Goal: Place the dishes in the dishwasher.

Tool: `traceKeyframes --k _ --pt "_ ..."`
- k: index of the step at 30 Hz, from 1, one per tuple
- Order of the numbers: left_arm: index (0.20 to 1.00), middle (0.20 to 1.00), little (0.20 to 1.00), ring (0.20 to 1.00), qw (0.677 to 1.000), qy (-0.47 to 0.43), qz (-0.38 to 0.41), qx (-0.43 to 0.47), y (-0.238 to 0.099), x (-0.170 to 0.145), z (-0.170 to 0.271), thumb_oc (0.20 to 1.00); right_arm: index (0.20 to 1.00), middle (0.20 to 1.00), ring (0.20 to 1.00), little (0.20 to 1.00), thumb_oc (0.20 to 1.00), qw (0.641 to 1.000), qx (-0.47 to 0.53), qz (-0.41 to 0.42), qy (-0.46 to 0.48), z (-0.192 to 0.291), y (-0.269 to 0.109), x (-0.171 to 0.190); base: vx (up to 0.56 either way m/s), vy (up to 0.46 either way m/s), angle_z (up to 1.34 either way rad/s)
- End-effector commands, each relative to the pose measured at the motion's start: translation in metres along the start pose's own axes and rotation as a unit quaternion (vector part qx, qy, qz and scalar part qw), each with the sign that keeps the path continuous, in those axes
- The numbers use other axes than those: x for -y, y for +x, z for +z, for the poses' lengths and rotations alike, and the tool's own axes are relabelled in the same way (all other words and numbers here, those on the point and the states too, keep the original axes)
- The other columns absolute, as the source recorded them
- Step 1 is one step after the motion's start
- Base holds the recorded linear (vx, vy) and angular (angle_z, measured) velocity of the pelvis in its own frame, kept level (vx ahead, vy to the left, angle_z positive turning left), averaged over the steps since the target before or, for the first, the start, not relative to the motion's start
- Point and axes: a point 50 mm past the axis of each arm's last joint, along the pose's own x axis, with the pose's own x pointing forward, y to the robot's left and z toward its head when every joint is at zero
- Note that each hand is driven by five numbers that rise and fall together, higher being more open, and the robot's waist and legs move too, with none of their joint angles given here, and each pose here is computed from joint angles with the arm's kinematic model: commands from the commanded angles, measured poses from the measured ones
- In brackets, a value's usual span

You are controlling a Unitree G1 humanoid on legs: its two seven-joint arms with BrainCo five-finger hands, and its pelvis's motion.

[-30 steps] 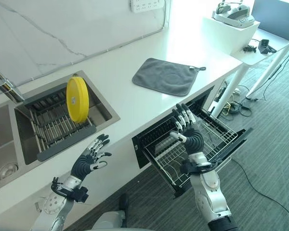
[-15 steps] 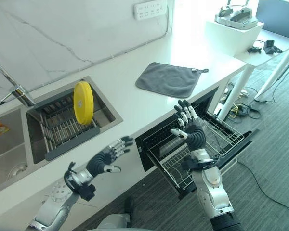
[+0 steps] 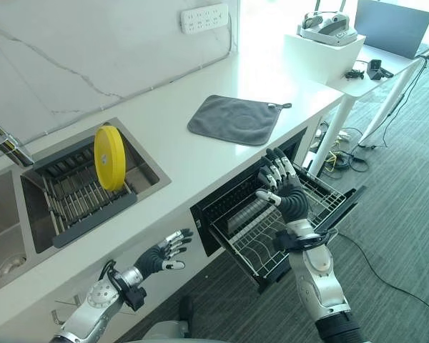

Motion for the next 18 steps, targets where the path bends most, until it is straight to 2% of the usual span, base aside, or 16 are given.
traceKeyframes --k 1,5,9,14,18 --pt "1.000 1.000 1.000 1.000 0.994 0.082 0.024 -0.063 0.008 -0.007 -0.010 1.000 1.000 1.000 1.000 1.000 1.000 0.995 0.096 0.028 -0.002 0.037 0.023 0.001 0.00 0.000 0.00" --pt "1.000 1.000 1.000 1.000 0.977 0.011 0.109 -0.183 -0.005 0.000 -0.072 1.000 1.000 1.000 1.000 1.000 1.000 0.995 0.077 0.063 0.001 0.036 0.031 -0.007 0.01 0.002 0.01" --pt "1.000 1.000 1.000 1.000 0.944 -0.068 0.138 -0.291 -0.032 0.014 -0.119 1.000 1.000 1.000 1.000 1.000 1.000 0.992 0.065 0.106 0.012 0.035 0.041 -0.022 0.04 -0.009 0.09" --pt "1.000 1.000 1.000 1.000 0.904 -0.103 0.203 -0.362 -0.063 0.015 -0.145 1.000 1.000 1.000 1.000 1.000 1.000 0.990 0.061 0.123 0.035 0.039 0.068 -0.043 0.07 0.021 0.18" --pt "1.000 1.000 1.000 1.000 0.890 -0.123 0.227 -0.376 -0.072 0.015 -0.152 1.000 1.000 1.000 1.000 1.000 1.000 0.990 0.057 0.117 0.051 0.043 0.082 -0.049 0.04 0.025 0.18"
